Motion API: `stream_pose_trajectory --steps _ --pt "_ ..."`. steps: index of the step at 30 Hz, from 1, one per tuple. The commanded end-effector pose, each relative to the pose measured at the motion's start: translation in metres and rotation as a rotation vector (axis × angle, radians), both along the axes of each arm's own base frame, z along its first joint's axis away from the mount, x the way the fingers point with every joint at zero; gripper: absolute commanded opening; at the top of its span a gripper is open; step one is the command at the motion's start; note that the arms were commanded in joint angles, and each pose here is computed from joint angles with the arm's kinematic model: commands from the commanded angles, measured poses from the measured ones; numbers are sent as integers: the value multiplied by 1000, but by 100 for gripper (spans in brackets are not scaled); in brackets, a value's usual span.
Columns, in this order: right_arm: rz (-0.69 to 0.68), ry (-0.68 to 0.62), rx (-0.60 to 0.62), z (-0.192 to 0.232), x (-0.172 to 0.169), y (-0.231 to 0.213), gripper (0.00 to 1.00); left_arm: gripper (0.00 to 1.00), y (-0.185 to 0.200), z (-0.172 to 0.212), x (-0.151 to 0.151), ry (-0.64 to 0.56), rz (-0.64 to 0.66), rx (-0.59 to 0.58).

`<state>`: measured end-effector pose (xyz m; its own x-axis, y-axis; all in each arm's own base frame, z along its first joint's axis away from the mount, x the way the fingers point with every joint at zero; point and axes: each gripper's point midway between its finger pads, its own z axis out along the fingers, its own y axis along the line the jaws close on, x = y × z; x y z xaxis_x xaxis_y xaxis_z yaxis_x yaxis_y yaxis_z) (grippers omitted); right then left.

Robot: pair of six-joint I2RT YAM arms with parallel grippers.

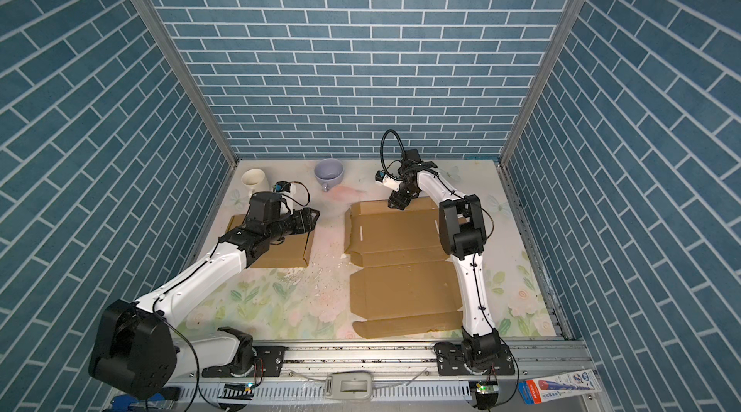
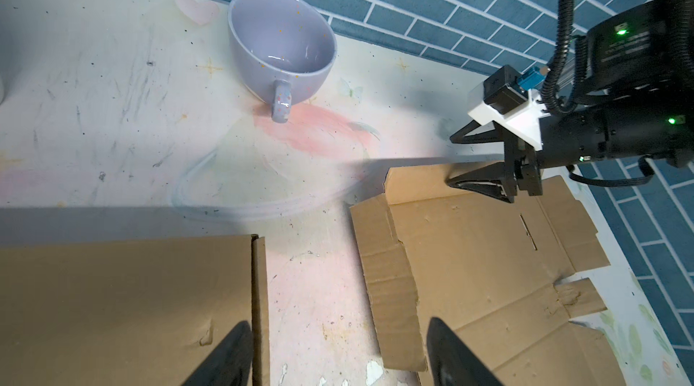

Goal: Fold the paper box

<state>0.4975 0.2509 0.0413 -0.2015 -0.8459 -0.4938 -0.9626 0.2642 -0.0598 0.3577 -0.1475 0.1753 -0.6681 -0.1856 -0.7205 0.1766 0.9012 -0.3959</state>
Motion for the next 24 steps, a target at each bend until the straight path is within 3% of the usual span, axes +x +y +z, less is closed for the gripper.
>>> stream_pose_trajectory --steps 1,8,12,17,20,24 --pt "109 139 42 -3 -32 2 72 74 0 -4 -1 15 -6 9" --pt "122 159 22 -8 -37 -9 61 72 1 -8 2 27 5 11" --pt "117 130 7 -1 -38 -9 36 71 -1 -7 5 22 2 6" --pt "101 -21 -14 28 -32 -13 7 71 -5 -8 11 19 -19 15" --pt "93 -159 -13 64 -27 -13 0 71 -11 -1 17 -7 -42 -3" --pt "109 -328 -43 101 -29 -7 0 72 -21 12 24 -67 -89 -30"
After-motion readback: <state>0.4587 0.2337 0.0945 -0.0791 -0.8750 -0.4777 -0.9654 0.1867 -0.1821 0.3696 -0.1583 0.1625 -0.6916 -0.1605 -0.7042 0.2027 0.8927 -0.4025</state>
